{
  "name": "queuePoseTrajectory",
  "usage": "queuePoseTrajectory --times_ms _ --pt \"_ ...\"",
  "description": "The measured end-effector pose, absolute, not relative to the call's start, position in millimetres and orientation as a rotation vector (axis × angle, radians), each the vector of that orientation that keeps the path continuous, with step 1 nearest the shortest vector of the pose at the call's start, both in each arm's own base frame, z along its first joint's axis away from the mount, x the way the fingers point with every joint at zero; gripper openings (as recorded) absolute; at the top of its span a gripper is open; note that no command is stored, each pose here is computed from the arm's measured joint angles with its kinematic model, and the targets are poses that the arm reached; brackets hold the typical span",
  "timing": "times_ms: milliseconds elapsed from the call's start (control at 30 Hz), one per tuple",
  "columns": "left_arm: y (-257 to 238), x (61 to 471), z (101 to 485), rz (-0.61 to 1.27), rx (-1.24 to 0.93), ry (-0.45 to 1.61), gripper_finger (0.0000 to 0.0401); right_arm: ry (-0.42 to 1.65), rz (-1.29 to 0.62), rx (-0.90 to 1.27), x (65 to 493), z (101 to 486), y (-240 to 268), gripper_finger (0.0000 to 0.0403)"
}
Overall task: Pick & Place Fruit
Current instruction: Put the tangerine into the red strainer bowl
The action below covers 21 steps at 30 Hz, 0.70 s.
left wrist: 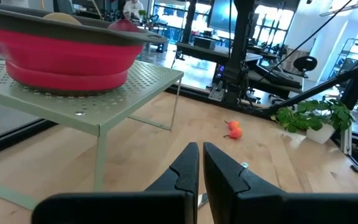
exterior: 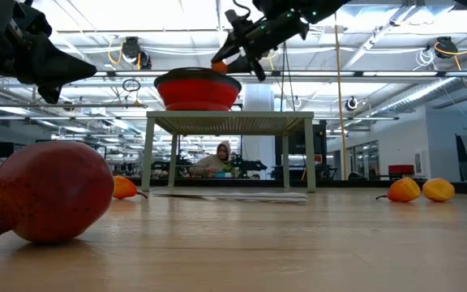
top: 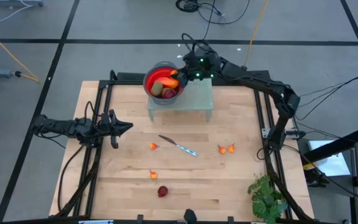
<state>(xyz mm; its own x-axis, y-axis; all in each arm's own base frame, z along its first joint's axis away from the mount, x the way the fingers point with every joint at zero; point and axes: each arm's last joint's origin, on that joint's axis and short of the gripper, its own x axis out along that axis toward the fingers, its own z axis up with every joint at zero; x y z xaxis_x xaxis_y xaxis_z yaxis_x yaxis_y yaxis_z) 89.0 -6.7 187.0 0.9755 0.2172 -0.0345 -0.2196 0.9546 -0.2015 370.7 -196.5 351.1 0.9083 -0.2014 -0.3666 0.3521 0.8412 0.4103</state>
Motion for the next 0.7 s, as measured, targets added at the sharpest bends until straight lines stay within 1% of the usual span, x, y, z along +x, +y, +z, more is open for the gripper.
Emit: queuePoseTrajectory --times_ms 200,300,467,700 --pt "-6.7 89.0 187.0 0.222 -0.205 0.012 0.0021 0.369 -0.258 0.454 384.7 337.7 -185.2 0.0157" --pt "-6.6 89.0 187.1 0.222 -0.203 0.012 0.0021 0.401 -0.252 0.423 385.2 334.8 -182.2 0.0157" --pt "-6.7 89.0 187.0 0.222 -0.201 0.013 0.0021 0.403 -0.311 0.34 385.0 335.4 -183.3 0.0157" --pt "-6.7 89.0 187.0 0.222 -0.199 0.013 0.0021 0.416 -0.298 0.296 385.2 331.9 -183.0 0.0157"
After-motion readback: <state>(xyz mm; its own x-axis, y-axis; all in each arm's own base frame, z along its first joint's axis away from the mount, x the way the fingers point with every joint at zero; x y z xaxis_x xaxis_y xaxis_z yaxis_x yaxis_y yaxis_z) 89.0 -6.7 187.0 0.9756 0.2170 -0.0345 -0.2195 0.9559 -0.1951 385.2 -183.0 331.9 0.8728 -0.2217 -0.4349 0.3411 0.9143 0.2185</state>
